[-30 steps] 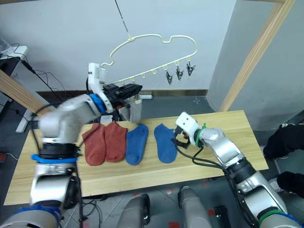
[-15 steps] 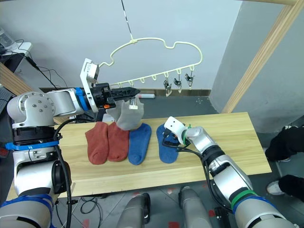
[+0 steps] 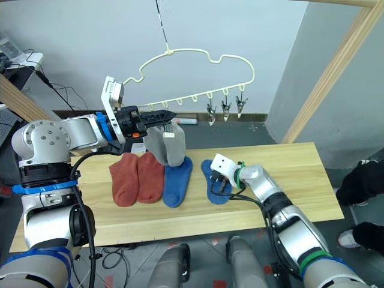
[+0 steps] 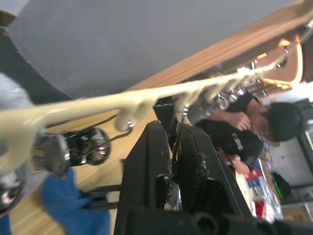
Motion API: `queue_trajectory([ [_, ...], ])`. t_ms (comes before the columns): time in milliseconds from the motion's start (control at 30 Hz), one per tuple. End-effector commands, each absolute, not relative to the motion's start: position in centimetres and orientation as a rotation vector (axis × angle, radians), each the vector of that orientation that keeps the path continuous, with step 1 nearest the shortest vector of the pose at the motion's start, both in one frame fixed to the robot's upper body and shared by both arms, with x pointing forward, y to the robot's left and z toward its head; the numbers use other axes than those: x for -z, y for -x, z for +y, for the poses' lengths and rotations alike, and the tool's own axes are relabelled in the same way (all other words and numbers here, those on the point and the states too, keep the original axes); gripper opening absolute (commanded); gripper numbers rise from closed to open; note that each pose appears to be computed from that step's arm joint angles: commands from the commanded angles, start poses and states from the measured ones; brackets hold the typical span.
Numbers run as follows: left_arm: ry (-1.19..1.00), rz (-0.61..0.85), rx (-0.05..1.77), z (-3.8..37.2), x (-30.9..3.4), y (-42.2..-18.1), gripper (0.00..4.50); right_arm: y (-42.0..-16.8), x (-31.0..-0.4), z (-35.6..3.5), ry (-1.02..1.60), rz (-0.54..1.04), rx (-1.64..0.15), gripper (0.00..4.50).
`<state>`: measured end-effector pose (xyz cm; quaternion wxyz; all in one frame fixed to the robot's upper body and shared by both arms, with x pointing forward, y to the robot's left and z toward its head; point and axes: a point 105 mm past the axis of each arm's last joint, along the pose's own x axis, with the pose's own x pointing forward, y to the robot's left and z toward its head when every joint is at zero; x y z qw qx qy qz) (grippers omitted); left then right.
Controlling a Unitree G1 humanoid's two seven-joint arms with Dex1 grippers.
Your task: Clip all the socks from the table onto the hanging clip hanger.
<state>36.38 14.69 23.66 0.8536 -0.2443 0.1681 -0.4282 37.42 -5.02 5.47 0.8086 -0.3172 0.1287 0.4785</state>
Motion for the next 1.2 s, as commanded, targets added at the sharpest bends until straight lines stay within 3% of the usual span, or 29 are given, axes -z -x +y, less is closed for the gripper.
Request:
queue_trajectory([
  [33,0.536,0.369,0.882,14.9,-23.1,-36.3,0.16,-36.6,-10.2,-4.0,0.733,0.082,-1.040,0.02],
  [267,0.569,0.366,0.860,15.0,-22.7,-36.6,0.16,-32.1,-16.1,-1.8,0.663,-0.115,-1.088,0.02],
  [400,0.568,0.362,0.866,14.7,-22.6,-36.7,0.16,-31.2,-18.1,-0.5,0.582,-0.156,-1.086,0.02],
  [1200,0.576,0.334,0.881,14.4,-23.6,-37.3,0.16,-30.7,-17.9,0.7,0.503,-0.109,-1.111,0.02],
])
